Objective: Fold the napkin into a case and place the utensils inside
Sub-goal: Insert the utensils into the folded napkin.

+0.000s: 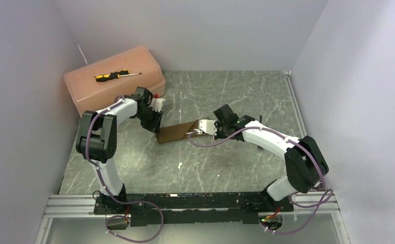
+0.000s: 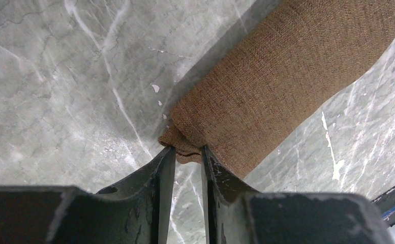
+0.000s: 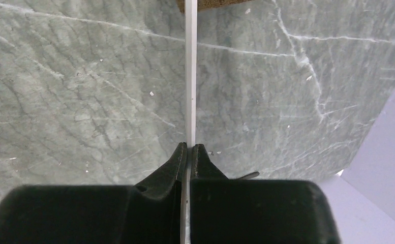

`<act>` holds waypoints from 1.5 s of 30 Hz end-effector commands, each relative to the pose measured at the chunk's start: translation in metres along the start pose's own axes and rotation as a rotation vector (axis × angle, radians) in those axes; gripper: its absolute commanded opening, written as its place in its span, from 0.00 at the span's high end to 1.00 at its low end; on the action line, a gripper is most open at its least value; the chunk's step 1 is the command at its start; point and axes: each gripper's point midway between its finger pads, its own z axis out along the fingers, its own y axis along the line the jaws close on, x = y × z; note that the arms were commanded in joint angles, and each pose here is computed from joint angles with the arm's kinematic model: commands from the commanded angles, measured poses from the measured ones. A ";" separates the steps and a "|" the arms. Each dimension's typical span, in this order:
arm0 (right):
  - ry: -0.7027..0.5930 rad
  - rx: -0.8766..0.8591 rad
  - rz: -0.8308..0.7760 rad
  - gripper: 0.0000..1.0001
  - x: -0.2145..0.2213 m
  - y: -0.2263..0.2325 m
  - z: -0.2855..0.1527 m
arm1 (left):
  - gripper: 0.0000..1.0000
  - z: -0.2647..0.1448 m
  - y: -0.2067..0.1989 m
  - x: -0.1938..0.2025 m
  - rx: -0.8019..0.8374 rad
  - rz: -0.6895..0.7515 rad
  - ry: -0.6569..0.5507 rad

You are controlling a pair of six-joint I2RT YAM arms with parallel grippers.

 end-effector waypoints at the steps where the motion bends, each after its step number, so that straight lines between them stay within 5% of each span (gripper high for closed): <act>1: 0.021 -0.030 -0.020 1.00 0.005 0.005 0.004 | 0.70 0.002 0.001 -0.005 0.002 -0.007 -0.031; 45: -0.156 -0.180 -0.258 1.00 -0.114 -0.008 0.055 | 0.76 0.002 -0.007 0.002 0.047 0.046 -0.035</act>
